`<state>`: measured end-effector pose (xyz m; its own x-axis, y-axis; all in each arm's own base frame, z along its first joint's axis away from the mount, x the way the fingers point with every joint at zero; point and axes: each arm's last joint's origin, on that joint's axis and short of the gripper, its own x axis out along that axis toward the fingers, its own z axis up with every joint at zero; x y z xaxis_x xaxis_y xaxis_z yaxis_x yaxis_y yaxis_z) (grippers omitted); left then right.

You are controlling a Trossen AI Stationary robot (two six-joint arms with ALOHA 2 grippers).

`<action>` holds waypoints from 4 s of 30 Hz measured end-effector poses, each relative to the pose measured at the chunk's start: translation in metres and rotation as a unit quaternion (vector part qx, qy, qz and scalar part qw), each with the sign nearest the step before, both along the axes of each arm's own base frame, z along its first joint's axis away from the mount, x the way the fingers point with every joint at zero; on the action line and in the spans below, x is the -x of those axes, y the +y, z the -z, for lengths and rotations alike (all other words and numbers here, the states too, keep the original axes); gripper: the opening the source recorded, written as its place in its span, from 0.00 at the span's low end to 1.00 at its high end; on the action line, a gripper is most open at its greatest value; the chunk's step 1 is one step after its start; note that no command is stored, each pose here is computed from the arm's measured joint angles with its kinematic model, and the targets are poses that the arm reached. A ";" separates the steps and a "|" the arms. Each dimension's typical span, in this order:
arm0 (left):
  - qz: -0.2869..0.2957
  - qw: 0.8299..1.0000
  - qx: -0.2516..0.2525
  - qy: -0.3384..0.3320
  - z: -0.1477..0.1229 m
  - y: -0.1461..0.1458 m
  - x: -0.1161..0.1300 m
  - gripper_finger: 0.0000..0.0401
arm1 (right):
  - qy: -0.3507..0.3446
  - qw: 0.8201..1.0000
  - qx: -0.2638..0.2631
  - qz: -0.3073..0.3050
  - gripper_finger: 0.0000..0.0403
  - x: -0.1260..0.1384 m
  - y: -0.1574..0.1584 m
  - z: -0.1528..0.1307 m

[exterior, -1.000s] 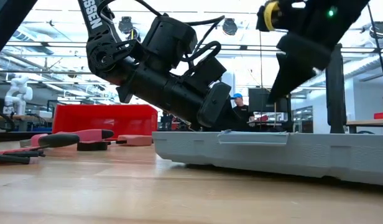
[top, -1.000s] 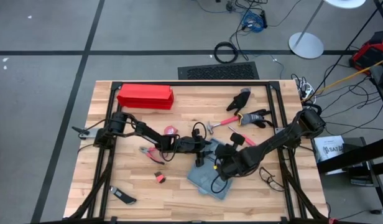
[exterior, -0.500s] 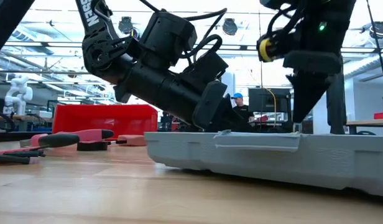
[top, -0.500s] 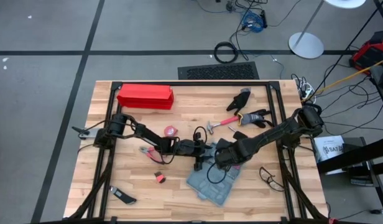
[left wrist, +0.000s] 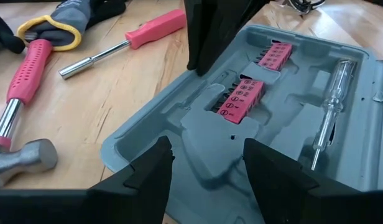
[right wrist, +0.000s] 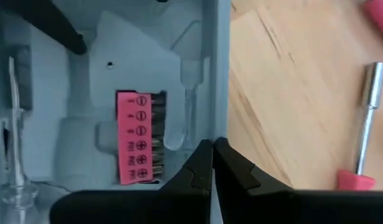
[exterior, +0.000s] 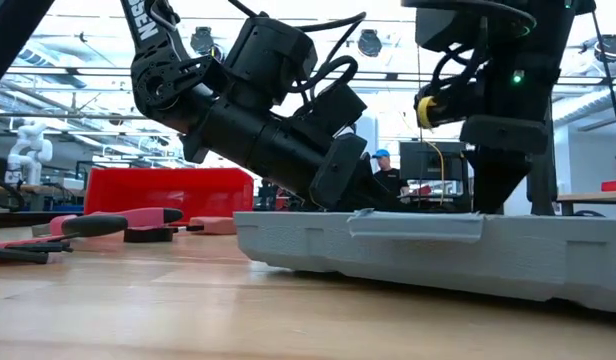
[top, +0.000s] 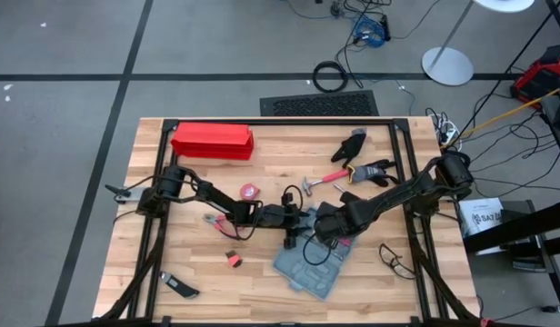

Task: Prefit tool cases
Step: Remove the top orange screwdriver bit set from the gray pre-fit tool case

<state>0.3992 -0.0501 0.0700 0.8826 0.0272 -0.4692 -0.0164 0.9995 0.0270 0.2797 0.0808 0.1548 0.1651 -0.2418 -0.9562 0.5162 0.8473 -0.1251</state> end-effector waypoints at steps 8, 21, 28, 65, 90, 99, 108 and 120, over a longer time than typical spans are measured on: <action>-0.002 1.000 -0.001 0.000 0.000 0.000 0.000 0.50 | 0.001 0.999 -0.047 -0.017 0.00 -0.002 0.002 0.004; -0.034 0.999 0.000 -0.003 0.000 0.001 0.000 0.50 | -0.006 0.989 -0.144 -0.033 0.00 -0.013 0.008 0.012; -0.055 0.998 -0.004 -0.002 0.001 0.001 0.001 0.50 | -0.035 0.990 -0.133 -0.022 0.00 -0.018 0.004 0.012; 0.004 0.988 -0.082 0.127 -0.076 -0.004 0.038 0.19 | -0.124 0.991 -0.050 0.007 0.00 -0.011 -0.006 0.036; 0.055 0.981 -0.070 0.174 -0.024 0.002 0.029 0.00 | -0.173 0.981 -0.082 -0.023 0.00 -0.022 -0.009 0.033; 0.054 0.981 -0.070 0.174 -0.023 0.004 0.029 0.00 | -0.224 0.969 -0.091 -0.046 0.00 -0.034 -0.011 0.029; 0.052 0.982 -0.067 0.168 -0.022 0.004 0.028 0.00 | -0.280 0.959 -0.036 -0.041 0.00 -0.043 -0.016 0.022; 0.046 0.984 -0.065 0.161 -0.025 0.004 0.027 0.00 | -0.283 0.957 0.065 -0.011 0.00 -0.039 -0.019 0.017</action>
